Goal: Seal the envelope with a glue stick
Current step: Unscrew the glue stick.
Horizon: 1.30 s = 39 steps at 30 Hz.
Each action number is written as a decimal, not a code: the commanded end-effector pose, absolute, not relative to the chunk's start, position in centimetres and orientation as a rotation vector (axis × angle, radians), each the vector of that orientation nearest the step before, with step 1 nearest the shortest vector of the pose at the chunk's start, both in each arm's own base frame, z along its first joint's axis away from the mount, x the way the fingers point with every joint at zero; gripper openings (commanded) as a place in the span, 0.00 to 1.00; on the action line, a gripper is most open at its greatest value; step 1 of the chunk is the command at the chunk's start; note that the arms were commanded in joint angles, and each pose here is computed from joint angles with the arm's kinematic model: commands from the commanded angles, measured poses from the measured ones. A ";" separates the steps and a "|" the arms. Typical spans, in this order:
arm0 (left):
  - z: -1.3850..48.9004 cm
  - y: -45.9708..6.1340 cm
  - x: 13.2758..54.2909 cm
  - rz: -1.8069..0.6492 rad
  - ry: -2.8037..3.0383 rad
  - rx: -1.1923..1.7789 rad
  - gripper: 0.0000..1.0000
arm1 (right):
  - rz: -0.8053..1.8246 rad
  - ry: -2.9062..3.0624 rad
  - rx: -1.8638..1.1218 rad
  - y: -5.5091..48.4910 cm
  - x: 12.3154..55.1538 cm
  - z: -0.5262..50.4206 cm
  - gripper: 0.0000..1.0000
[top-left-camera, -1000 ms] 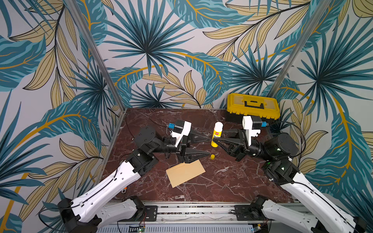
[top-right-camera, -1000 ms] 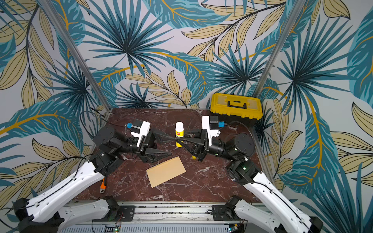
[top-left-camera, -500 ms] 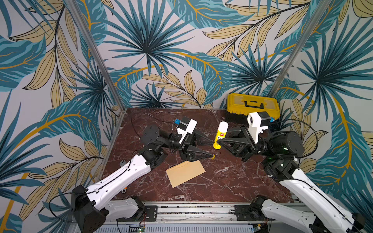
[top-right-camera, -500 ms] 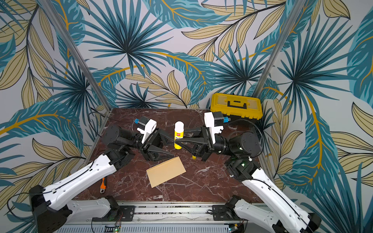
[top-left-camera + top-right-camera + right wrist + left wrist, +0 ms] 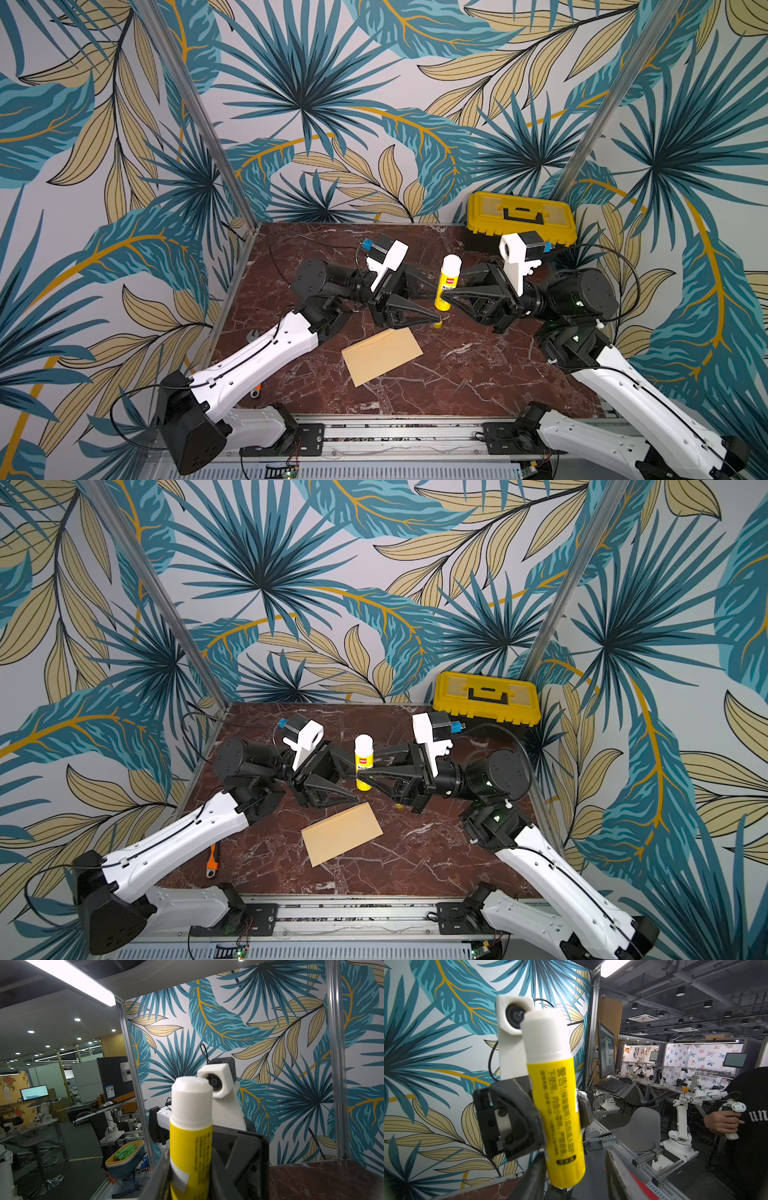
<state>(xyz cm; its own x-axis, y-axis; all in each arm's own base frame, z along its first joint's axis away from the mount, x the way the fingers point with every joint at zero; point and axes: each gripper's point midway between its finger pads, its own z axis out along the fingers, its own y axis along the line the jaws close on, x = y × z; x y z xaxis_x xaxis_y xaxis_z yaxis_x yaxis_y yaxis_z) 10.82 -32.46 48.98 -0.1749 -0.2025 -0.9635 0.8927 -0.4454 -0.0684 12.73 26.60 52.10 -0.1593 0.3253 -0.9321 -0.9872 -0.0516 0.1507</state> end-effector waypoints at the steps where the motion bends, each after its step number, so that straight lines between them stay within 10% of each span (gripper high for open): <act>1: 50.3 -31.9 9.7 -1.728 0.794 1.302 0.44 | 1.477 1.052 -0.914 26.6 12.4 51.6 0.00; 39: 46.7 -32.1 19.2 -1.215 1.305 0.887 0.16 | 0.950 1.378 -0.647 24.3 20.8 45.5 0.00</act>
<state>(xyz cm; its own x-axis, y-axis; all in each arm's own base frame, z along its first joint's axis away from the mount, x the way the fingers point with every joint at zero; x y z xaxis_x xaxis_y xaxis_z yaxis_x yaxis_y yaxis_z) 17.56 -33.64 44.48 -0.1992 -0.0846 -0.9763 0.9773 0.0559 -0.2042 18.86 25.29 47.35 -0.0713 0.2133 -0.9744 -0.9133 0.3787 0.1498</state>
